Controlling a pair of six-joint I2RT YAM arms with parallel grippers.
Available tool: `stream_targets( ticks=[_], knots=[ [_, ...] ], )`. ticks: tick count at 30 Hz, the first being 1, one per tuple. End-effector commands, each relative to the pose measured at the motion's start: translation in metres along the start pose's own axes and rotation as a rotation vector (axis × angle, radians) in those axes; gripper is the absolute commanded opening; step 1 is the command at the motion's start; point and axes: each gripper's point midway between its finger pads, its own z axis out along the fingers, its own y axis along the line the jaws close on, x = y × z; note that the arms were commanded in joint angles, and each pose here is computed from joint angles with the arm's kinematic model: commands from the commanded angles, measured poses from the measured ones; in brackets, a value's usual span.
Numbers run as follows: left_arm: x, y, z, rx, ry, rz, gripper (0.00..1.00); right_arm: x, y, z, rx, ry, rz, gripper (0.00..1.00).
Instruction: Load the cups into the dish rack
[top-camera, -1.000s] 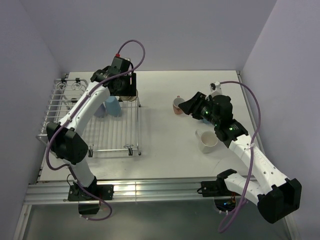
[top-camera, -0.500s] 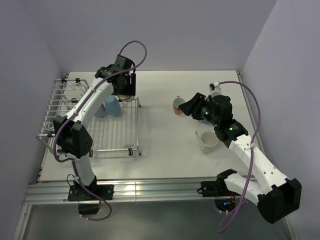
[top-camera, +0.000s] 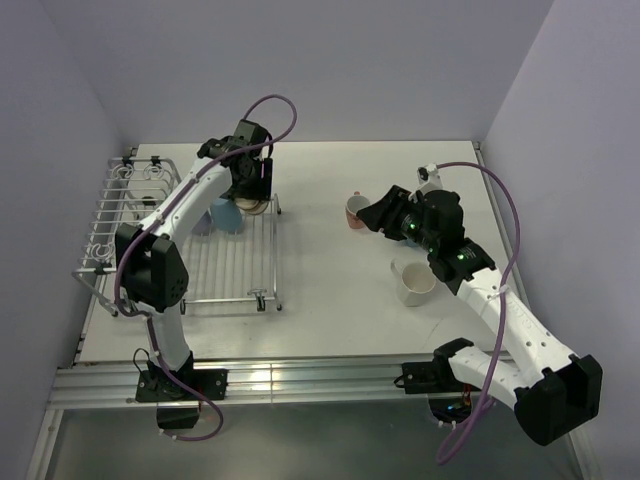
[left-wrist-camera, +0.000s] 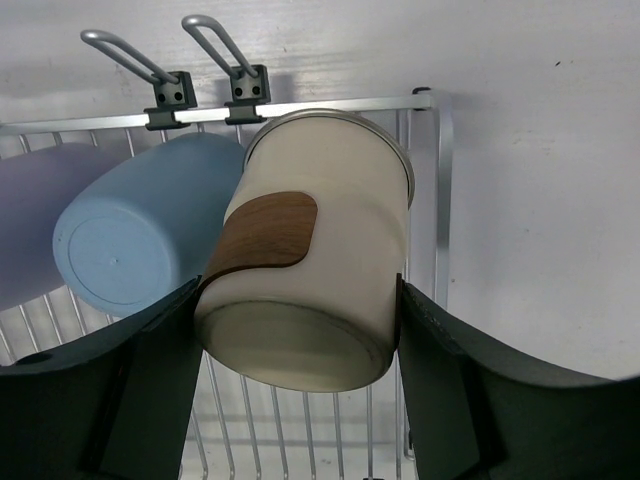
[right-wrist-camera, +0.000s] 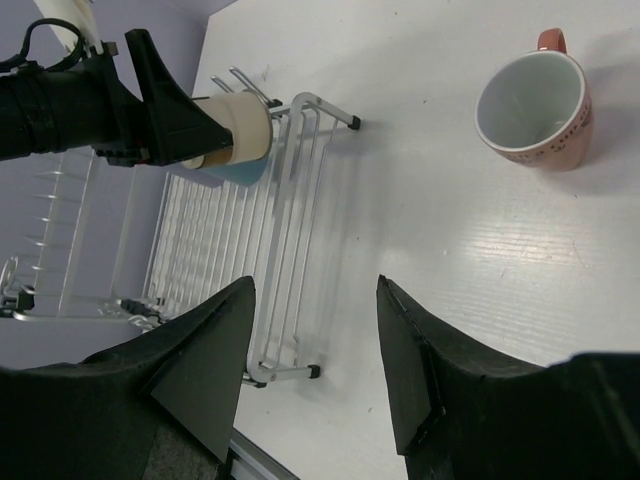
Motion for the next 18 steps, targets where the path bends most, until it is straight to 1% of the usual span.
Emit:
stream_targets(
  ticks=[1, 10, 18],
  knots=[
    [0.002, -0.001, 0.010, 0.000, 0.008, 0.020, 0.09, -0.014, 0.011, 0.000, -0.030, -0.032, -0.021, 0.59],
    [0.015, -0.005, 0.023, 0.013, 0.058, 0.041, 0.15, -0.012, 0.010, 0.004, -0.026, -0.018, -0.021, 0.59],
    [0.021, -0.007, 0.033, 0.016, 0.087, 0.050, 0.24, -0.012, 0.007, 0.008, -0.016, -0.014, -0.023, 0.59]
  ],
)
